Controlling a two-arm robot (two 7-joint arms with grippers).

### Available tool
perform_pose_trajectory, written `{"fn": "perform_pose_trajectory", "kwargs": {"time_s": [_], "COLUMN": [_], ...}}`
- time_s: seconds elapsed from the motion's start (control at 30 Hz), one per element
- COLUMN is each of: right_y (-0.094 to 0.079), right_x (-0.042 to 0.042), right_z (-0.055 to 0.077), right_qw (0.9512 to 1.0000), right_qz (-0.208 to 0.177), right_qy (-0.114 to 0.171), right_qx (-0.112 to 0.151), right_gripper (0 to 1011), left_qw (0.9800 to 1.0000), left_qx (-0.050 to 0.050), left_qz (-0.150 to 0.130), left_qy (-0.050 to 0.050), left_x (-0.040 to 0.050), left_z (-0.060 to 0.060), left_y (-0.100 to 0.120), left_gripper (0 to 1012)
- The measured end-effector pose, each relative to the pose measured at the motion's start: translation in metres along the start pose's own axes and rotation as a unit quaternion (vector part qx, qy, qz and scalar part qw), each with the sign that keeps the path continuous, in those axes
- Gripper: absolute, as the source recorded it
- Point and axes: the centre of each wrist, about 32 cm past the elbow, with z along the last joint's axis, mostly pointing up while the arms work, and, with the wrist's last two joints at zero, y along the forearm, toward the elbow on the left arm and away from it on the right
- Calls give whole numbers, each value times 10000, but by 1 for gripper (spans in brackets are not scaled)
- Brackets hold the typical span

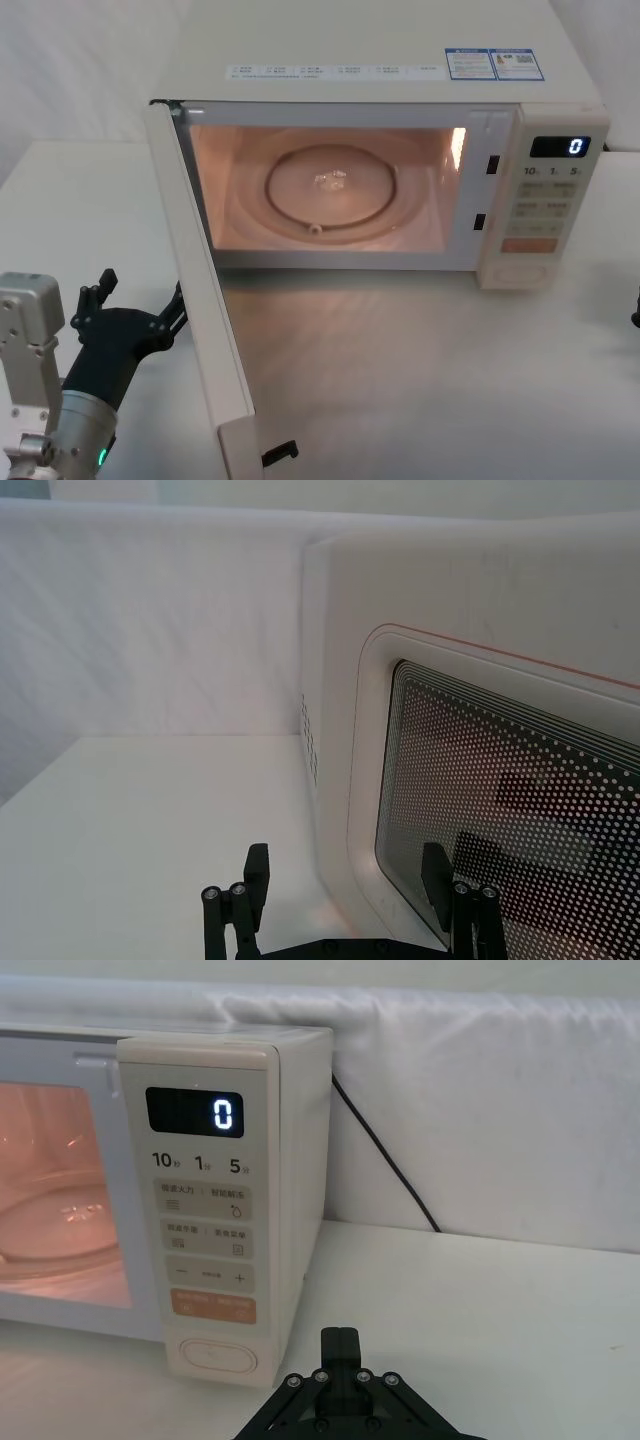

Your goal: Press the button to open the microwave door with one hand; close the microwave door with the other hand.

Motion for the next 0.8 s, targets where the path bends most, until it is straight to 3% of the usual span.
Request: {"fn": "perform_pose_trajectory", "kwargs": {"time_s": [0.13,0.3,0.8], "right_y": [2,4,8], "right_x": [-5,-10,-18], "right_z": [-1,-3,-5], "right_qw": [10000,10000,10000], "right_qz": [1,2,2], "right_qy": [-2,-7,-10], "right_qx": [-2,-2,-2], "right_gripper": [4,102,568], "left_qw": [10000,10000,10000], "left_qx": [0,0,0], "left_qz": [0,0,0], "left_qy": [0,0,0], "left_x": [0,0,0], "left_z": [0,0,0], "left_y": [0,0,0], "left_gripper": [1001,1001,1001]}}
